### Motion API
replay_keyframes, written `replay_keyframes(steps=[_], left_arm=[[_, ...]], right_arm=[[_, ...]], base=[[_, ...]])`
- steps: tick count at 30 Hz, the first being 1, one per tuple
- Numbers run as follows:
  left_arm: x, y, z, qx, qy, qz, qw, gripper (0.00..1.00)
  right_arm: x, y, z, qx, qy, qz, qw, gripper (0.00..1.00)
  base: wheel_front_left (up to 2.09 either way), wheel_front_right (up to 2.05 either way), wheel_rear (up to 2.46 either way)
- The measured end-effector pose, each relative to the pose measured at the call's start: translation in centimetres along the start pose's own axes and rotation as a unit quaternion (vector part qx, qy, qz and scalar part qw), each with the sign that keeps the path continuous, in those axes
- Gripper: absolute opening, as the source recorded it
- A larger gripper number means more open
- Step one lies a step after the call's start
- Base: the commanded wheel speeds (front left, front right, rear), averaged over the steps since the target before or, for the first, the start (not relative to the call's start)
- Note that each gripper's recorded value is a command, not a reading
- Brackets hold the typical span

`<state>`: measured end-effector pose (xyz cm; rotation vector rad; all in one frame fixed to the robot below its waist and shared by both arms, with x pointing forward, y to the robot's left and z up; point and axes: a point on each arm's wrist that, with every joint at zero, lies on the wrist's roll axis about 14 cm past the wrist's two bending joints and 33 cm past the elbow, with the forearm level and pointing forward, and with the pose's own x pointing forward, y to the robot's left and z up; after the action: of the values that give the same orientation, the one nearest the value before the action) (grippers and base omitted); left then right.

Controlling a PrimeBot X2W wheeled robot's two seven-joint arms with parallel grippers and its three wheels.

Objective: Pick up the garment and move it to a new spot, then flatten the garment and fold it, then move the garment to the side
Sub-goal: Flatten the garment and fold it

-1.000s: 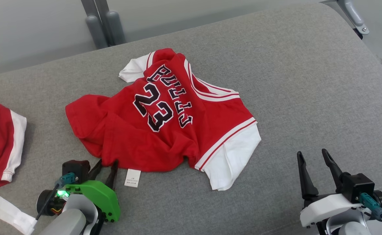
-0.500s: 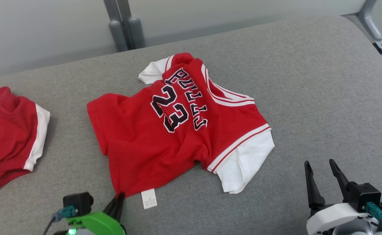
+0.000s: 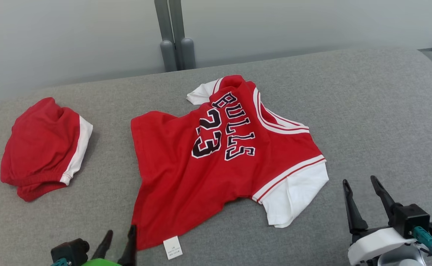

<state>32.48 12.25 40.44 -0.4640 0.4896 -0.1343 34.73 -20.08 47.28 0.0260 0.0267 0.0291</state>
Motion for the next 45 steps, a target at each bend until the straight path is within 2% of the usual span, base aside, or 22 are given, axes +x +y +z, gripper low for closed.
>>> replay_keyframes(steps=[3,6,8,13,18,25,45], left_arm=[[-0.1,0.2,3.3,0.048,-0.073,0.01,0.996,1.0],[-1.0,-0.7,7.3,0.094,-0.16,0.01,0.983,1.0],[-1.9,-0.9,8.0,0.089,-0.192,0.016,0.977,1.0],[-4.4,0.2,9.4,0.115,-0.25,0.046,0.96,1.0],[-5.3,1.6,8.0,0.134,-0.244,0.063,0.959,1.0],[-5.4,3.1,7.1,0.147,-0.228,0.062,0.961,1.0],[-4.9,3.0,6.9,0.143,-0.221,0.052,0.963,1.0]], right_arm=[[-0.2,-1.1,1.6,-0.013,-0.024,-0.011,1.0,1.0],[-0.6,-2.1,3.3,-0.02,-0.05,-0.023,0.998,1.0],[-1.0,-2.9,4.0,-0.026,-0.061,-0.032,0.997,1.0],[-2.1,-4.6,4.9,-0.037,-0.073,-0.057,0.995,1.0],[-3.0,-5.5,3.7,-0.042,-0.053,-0.072,0.995,1.0],[-2.9,-4.6,1.8,-0.035,-0.027,-0.066,0.997,1.0],[-2.6,-3.7,1.9,-0.029,-0.029,-0.057,0.998,1.0]], base=[[0.0,0.0,0.0],[0.0,0.0,0.0],[0.0,0.0,0.0],[0.0,0.0,0.0],[0.0,0.0,0.0],[0.0,0.0,0.0],[0.0,0.0,0.0]])
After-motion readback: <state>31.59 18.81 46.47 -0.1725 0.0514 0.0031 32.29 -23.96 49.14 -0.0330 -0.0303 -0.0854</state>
